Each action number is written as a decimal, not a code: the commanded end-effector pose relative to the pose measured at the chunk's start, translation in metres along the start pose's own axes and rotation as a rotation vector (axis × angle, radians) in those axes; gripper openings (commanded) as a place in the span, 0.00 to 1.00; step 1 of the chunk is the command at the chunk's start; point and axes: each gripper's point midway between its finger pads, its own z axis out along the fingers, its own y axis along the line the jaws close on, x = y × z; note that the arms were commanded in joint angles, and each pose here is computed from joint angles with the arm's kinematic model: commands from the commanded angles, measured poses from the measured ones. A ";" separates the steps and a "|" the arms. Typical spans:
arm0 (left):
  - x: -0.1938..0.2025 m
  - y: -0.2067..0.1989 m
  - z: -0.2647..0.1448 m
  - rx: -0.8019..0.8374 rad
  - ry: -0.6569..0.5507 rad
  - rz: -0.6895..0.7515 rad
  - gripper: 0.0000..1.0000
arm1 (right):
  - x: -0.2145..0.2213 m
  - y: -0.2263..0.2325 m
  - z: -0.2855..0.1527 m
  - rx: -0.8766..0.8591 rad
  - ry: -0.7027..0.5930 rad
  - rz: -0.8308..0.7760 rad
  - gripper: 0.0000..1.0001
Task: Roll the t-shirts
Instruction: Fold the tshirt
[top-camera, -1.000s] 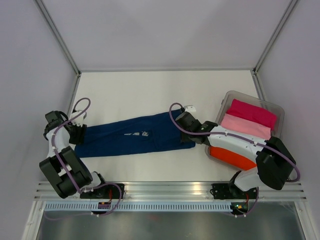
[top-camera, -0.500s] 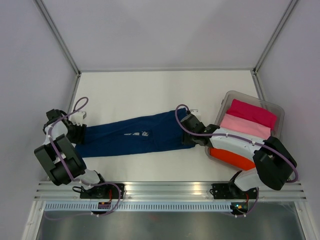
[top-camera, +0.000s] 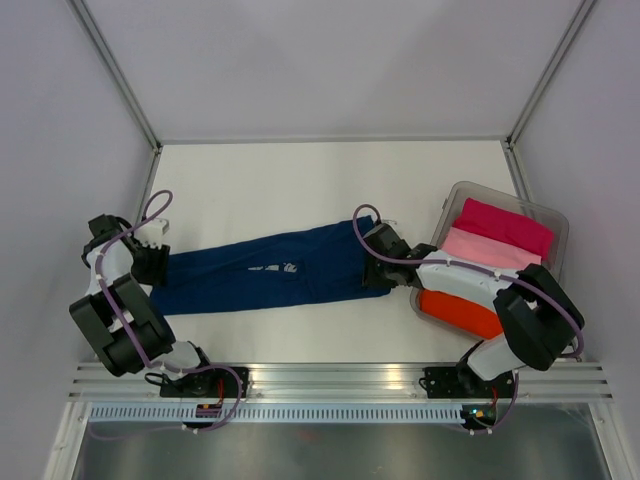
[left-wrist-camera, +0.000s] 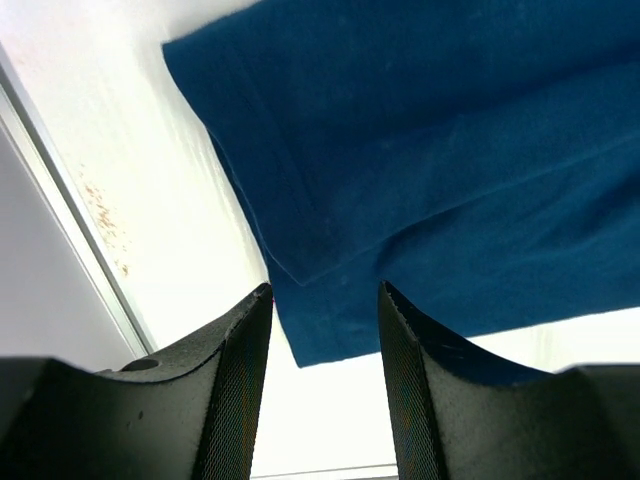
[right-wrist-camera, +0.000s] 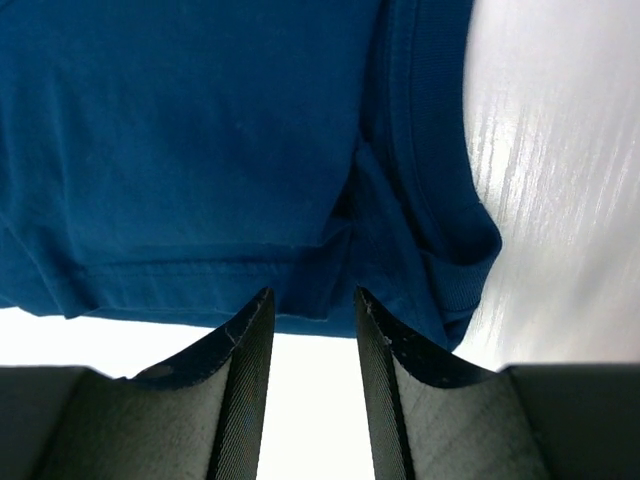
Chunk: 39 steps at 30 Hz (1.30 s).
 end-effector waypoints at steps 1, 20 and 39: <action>0.001 0.001 -0.011 -0.012 0.023 -0.039 0.51 | -0.005 0.009 0.002 -0.012 0.018 0.085 0.43; -0.004 0.013 0.009 0.039 0.095 -0.125 0.46 | -0.002 0.012 0.011 0.043 0.074 0.158 0.38; 0.014 -0.002 0.023 0.094 0.148 -0.162 0.22 | -0.005 0.009 0.006 0.060 0.067 0.145 0.15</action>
